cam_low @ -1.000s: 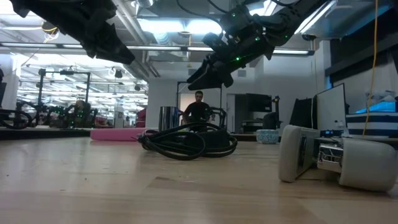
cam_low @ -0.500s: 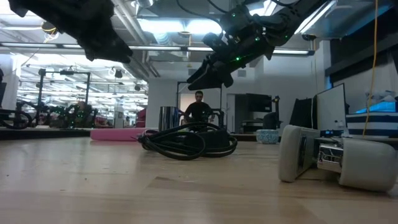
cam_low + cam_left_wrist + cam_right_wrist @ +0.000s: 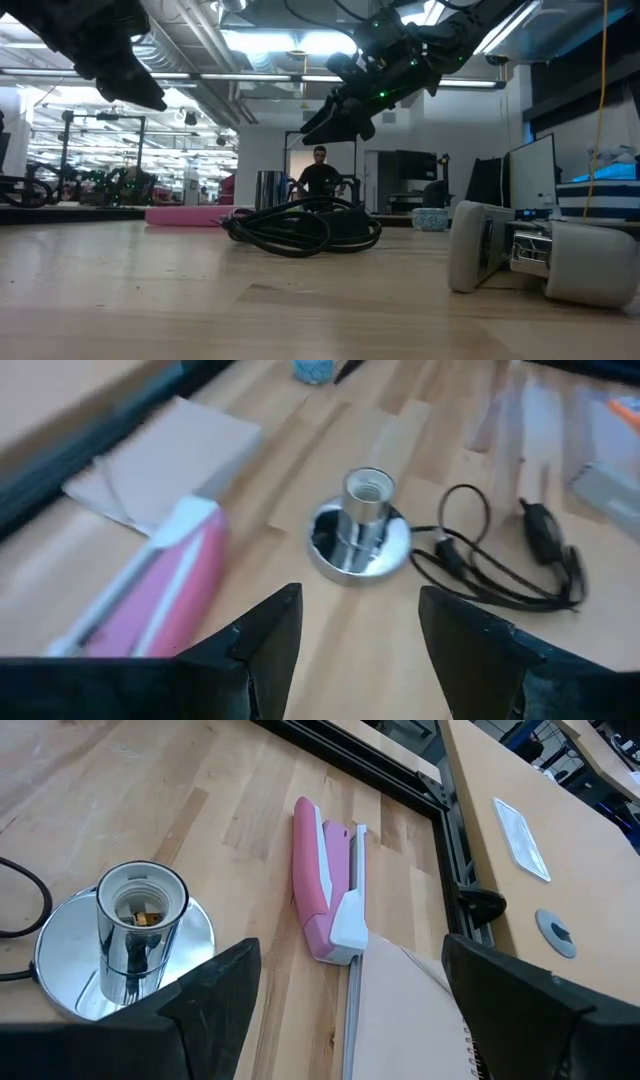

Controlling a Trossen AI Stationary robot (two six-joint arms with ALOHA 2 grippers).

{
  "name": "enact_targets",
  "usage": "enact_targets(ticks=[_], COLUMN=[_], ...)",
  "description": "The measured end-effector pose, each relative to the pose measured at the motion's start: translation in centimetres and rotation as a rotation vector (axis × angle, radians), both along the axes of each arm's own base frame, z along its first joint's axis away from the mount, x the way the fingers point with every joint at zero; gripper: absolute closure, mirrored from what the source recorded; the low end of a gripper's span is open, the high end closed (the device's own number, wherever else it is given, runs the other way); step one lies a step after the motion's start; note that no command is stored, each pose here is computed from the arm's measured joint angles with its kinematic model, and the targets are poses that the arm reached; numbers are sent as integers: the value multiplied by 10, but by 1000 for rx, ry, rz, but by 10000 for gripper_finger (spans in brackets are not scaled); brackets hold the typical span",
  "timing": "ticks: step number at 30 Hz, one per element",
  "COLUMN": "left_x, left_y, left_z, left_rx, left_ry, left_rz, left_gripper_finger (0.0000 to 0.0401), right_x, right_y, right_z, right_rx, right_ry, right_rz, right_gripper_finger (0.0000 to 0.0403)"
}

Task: Screw lightbulb
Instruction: Insert light bulb into the lamp

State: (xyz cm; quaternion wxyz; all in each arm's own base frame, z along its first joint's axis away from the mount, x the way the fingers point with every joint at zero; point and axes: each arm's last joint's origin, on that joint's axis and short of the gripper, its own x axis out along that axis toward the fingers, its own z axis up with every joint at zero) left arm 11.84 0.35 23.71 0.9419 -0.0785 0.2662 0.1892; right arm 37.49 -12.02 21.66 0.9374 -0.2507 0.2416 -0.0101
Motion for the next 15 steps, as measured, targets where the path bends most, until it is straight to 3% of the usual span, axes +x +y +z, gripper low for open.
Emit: enact_targets(ticks=[4, 8, 11, 15], left_x=[-1, -1, -1, -4], left_y=[1, 1, 0, -3], left_z=[1, 0, -1, -7], left_rx=[71, 57, -35, -252], left_ry=[17, 10, -8, 21], left_rz=[-2, 17, 40, 34], left_gripper_finger=[207, 207, 207, 207], right_x=[0, 0, 0, 0], right_y=[0, 0, 0, 0], right_z=[0, 0, 0, 0], right_rx=[0, 0, 0, 0], right_ry=[0, 0, 0, 0], right_rz=[0, 0, 0, 0], right_gripper_finger=[86, 86, 86, 86])
